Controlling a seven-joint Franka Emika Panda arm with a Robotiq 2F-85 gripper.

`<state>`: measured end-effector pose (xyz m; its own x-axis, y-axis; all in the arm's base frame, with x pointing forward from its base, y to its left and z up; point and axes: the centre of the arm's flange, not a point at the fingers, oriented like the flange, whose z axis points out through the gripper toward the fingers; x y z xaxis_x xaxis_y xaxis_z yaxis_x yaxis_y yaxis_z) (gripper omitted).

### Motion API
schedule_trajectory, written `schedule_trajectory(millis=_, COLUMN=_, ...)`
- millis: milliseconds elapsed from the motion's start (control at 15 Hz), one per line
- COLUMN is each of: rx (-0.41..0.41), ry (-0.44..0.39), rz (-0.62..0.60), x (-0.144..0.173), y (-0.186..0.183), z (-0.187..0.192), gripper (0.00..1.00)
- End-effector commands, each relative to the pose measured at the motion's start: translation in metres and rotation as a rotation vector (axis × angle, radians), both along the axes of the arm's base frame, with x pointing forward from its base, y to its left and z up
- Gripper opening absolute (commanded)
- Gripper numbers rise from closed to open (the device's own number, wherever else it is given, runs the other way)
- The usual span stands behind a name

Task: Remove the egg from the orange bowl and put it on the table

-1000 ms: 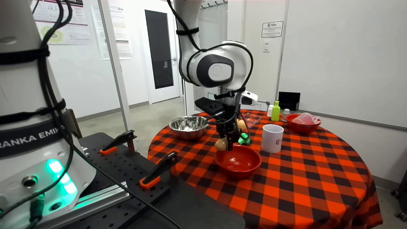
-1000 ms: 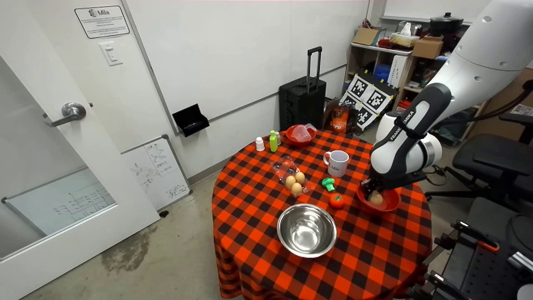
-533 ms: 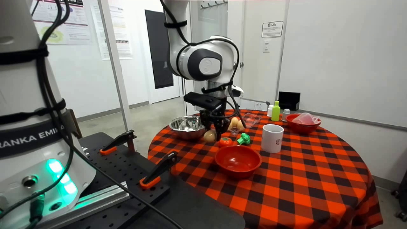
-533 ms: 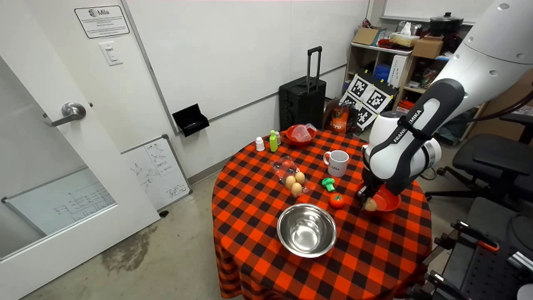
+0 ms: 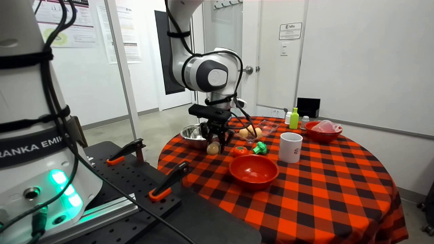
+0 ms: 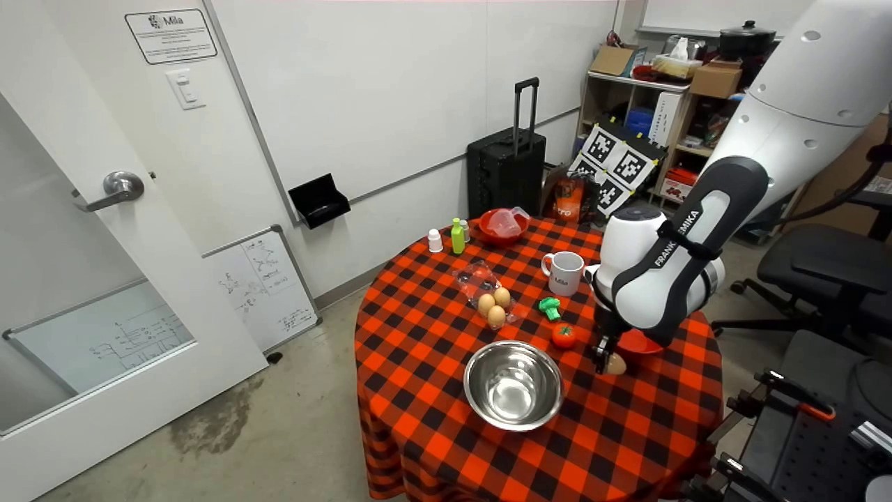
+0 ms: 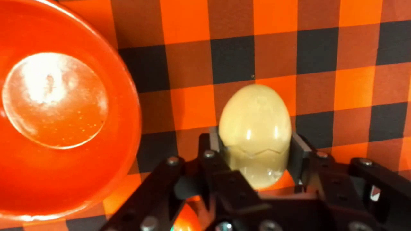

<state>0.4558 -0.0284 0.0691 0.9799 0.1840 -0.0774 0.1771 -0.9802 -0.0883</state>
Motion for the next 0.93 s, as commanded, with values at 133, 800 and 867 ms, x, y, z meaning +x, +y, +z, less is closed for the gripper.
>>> schedule_trajectory(millis=133, rx=-0.029, ry=-0.013, rz=0.082, x=0.030, y=-0.001, z=-0.038, gripper=0.23)
schedule_trajectory(millis=800, rx=-0.010, ry=-0.018, rz=0.077, x=0.058, y=0.003, z=-0.069, gripper=0.23)
schedule_trajectory(millis=867, rx=-0.005, ry=-0.016, rz=0.071, x=0.059, y=0.003, z=-0.067, gripper=0.73)
